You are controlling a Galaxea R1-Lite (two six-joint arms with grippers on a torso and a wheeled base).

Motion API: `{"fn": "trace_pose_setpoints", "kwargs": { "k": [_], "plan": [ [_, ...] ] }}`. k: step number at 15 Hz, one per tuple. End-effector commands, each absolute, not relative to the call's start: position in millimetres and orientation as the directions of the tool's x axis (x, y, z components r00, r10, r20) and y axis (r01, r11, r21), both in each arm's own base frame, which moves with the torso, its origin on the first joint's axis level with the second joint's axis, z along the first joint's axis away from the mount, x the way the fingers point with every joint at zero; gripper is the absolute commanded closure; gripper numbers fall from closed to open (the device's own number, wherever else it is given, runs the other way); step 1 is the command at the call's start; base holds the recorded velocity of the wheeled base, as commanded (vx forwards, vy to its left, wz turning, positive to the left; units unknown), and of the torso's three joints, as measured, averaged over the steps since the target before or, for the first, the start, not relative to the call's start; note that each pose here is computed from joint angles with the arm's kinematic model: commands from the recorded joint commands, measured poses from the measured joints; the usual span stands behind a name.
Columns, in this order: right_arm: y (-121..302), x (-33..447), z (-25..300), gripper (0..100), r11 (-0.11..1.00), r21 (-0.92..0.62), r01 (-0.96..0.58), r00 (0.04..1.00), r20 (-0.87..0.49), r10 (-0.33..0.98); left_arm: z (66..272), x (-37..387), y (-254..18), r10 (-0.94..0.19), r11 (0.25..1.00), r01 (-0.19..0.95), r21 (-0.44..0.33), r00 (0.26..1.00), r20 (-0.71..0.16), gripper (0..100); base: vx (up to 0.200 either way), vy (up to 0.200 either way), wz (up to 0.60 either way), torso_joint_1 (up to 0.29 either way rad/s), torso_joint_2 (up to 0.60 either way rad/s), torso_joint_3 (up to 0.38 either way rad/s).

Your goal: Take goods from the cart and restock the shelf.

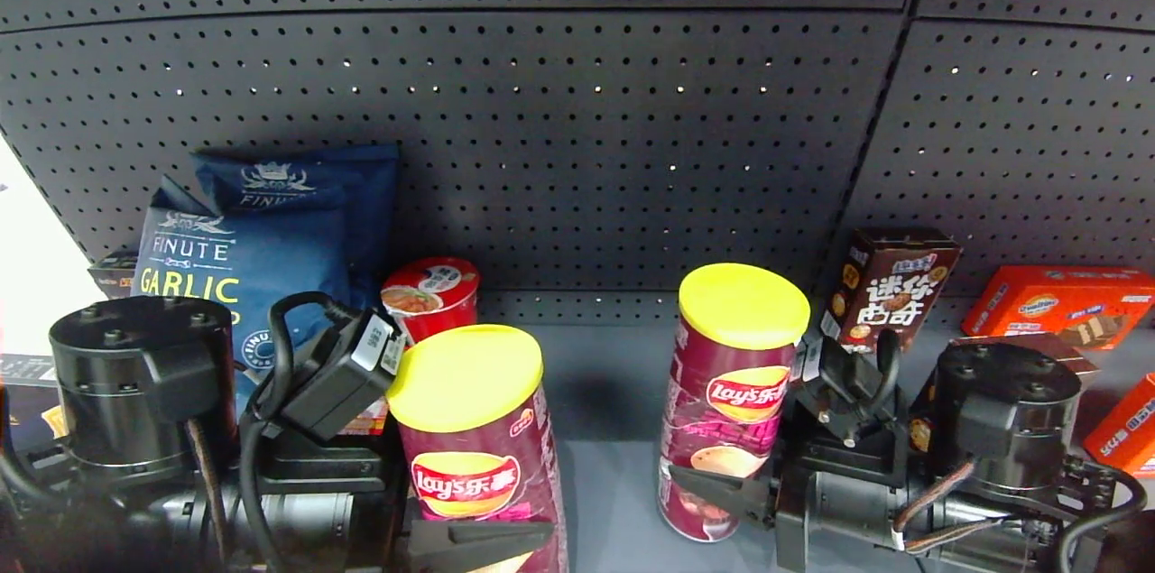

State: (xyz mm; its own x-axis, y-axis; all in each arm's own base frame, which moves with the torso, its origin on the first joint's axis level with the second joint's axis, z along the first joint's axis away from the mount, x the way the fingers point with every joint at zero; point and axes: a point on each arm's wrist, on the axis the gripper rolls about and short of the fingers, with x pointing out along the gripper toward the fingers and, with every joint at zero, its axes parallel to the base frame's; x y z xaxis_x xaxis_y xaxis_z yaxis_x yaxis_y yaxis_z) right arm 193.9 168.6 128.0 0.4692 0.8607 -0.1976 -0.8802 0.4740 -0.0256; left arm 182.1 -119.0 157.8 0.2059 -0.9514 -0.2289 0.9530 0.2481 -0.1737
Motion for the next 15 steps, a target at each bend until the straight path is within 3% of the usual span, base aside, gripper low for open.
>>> {"fn": "trace_pose_setpoints", "kwargs": {
  "k": [1,15],
  "plan": [
    [171.4,198.8,113.3,100,0.477,-0.007,-0.879,0.464,-0.242,0.852,156.0,184.0,-119.8,-0.951,0.248,0.952,-0.179,0.204,-0.233,100,0.000,0.000,0.00,0.000,0.00,0.000],
    [171.6,197.9,110.2,100,0.474,-0.009,-0.880,0.462,-0.246,0.852,153.8,185.9,-120.8,-0.950,0.249,0.951,-0.186,0.202,-0.239,100,0.000,0.000,0.00,0.000,0.00,0.000]
  ]
}}
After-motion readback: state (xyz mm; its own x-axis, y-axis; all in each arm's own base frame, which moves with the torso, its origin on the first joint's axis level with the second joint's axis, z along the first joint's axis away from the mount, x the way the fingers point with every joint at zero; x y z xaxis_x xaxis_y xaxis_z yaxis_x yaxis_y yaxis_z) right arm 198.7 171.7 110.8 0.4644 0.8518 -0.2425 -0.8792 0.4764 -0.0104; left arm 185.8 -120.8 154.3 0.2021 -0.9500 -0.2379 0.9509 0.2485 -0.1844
